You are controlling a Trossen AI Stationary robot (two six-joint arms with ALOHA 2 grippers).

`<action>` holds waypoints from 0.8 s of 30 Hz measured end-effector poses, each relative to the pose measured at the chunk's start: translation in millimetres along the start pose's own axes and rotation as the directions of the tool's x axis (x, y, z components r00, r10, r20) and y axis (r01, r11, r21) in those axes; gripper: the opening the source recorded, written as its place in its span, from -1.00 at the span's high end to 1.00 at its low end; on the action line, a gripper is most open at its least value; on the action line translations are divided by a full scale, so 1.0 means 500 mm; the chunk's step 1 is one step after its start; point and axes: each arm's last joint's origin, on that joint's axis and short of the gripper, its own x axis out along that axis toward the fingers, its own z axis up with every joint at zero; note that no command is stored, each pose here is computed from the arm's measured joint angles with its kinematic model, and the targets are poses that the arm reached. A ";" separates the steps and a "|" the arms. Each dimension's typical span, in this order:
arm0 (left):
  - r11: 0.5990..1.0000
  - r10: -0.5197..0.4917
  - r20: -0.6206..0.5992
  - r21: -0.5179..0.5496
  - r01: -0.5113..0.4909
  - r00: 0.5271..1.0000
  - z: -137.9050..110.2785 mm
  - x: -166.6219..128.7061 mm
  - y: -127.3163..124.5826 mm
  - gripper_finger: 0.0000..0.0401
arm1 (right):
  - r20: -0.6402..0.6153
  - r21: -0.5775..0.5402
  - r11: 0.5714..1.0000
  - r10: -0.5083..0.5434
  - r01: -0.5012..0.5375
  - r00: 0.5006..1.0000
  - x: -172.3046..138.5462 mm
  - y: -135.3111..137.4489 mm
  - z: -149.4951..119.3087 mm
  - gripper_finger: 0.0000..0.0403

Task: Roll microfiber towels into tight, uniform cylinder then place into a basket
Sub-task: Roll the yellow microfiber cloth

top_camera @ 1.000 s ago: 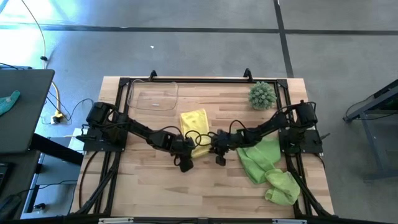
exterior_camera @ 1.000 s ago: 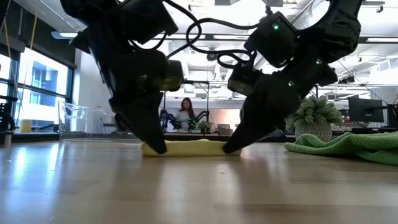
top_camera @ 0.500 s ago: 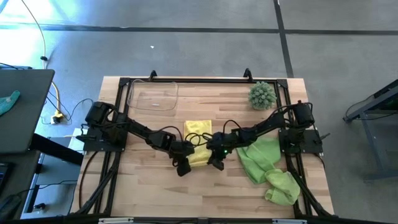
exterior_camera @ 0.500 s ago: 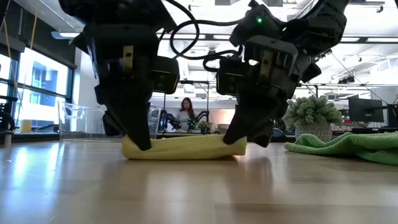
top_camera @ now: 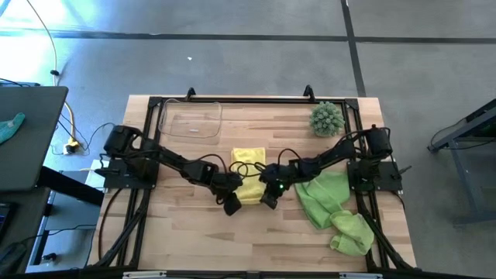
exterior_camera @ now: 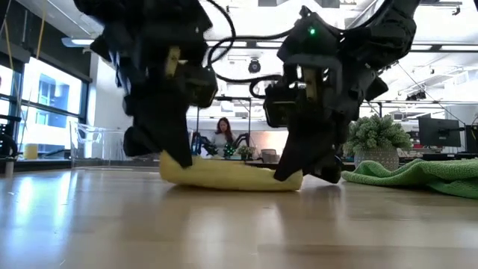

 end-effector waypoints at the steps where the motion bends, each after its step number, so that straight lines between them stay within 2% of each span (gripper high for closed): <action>1: 1.000 -0.010 0.000 0.008 0.010 1.000 -0.002 -0.001 -0.004 0.96 | -0.008 -0.003 1.000 0.020 -0.020 1.000 0.000 0.003 0.001 1.00; 4: 1.000 -0.018 0.001 0.021 0.018 1.000 -0.007 -0.007 -0.011 0.96 | -0.006 -0.009 0.999 0.048 -0.048 0.999 0.000 0.010 0.007 1.00; 6: 1.000 0.019 0.039 0.023 -0.020 0.999 -0.006 -0.007 -0.012 0.96 | -0.004 -0.002 0.999 0.033 -0.033 0.999 -0.001 0.006 0.006 1.00; 12: 0.978 0.205 0.093 -0.050 -0.201 0.974 -0.011 0.008 0.015 0.96 | 0.082 0.063 0.987 -0.154 0.149 0.985 -0.004 -0.011 0.009 1.00; 17: 0.968 0.245 0.102 -0.079 -0.238 0.964 -0.011 0.015 0.022 0.96 | 0.097 0.063 0.982 -0.181 0.176 0.979 -0.005 -0.012 0.009 1.00; 20: 0.966 0.253 0.107 -0.080 -0.245 0.962 -0.011 0.016 0.023 0.96 | 0.103 -0.008 0.983 -0.179 0.181 0.978 -0.005 -0.012 0.010 0.96; 24: 0.965 0.256 0.105 -0.080 -0.248 0.961 -0.011 0.016 0.023 0.96 | 0.099 -0.126 0.980 -0.144 0.156 0.985 -0.008 -0.007 0.012 0.74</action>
